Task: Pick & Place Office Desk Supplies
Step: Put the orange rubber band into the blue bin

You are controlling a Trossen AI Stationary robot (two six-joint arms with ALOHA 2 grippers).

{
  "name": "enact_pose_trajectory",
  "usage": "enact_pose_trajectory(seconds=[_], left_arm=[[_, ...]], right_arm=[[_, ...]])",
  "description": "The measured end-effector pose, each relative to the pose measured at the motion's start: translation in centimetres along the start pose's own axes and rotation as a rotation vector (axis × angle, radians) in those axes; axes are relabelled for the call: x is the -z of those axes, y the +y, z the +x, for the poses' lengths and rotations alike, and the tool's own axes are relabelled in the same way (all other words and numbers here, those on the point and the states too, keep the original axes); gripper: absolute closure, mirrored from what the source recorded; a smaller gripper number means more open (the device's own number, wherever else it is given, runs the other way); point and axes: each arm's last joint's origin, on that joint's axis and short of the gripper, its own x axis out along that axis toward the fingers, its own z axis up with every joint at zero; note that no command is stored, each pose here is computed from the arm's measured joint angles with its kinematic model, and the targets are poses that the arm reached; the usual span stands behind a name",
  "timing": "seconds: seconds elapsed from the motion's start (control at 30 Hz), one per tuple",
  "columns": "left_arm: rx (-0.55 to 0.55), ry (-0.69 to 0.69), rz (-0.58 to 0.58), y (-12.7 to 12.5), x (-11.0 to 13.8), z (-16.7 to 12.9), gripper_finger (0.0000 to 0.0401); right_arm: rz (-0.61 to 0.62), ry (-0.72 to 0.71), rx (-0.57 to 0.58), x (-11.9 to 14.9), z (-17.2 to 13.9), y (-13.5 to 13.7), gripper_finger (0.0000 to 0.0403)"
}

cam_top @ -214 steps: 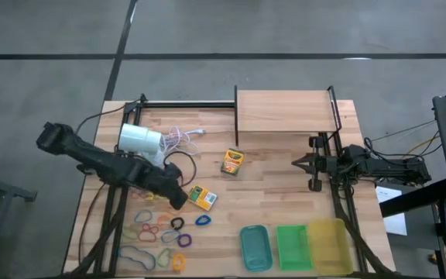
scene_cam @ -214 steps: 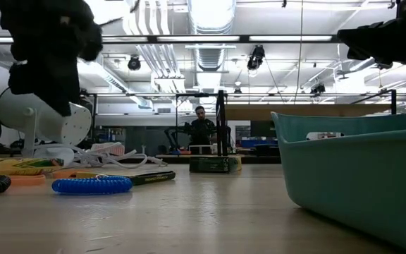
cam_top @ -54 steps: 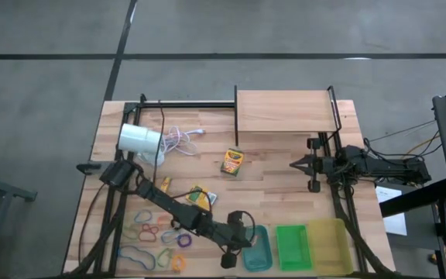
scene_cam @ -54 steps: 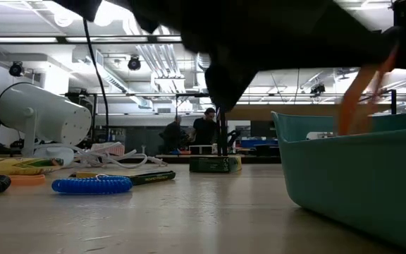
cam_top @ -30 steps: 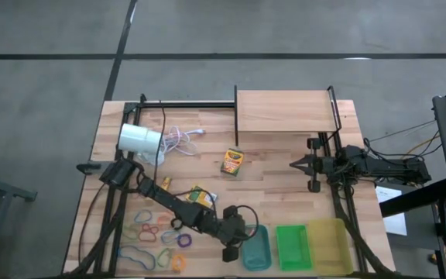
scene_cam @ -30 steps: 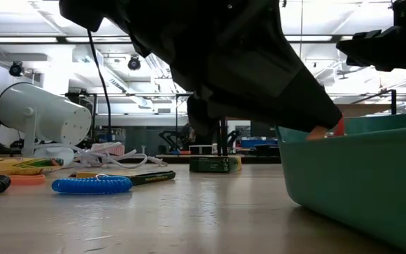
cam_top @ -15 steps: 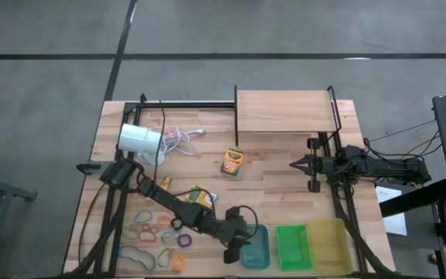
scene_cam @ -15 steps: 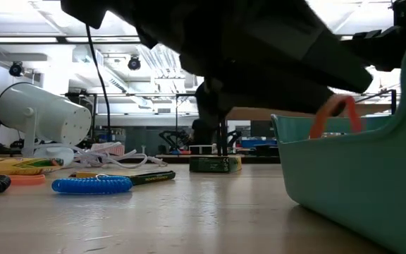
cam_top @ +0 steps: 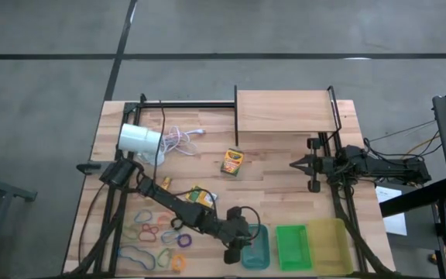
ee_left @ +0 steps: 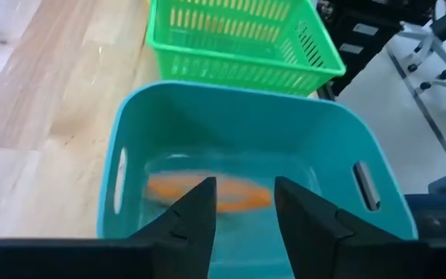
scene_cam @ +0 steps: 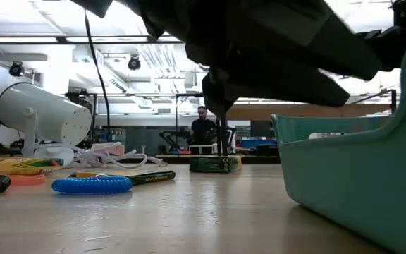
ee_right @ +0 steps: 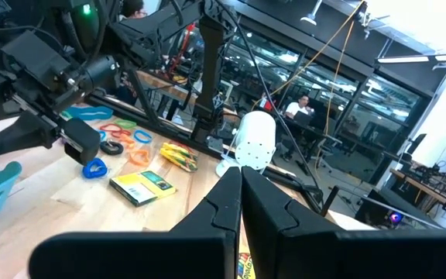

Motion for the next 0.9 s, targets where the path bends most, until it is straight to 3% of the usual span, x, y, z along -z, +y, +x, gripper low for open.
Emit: enact_pose_trajectory(seconds=[0.5,0.9], left_arm=[[0.003,0.005,-0.002,-0.1,-0.2,-0.3,0.0265],[-0.081,0.134,-0.135,-1.3,-1.9,-5.8,0.0267]], right_arm=[[0.0,0.001,0.0,0.0,0.0,0.0,0.0394],[0.0,0.001,0.0,0.0,0.0,0.0,0.0394]])
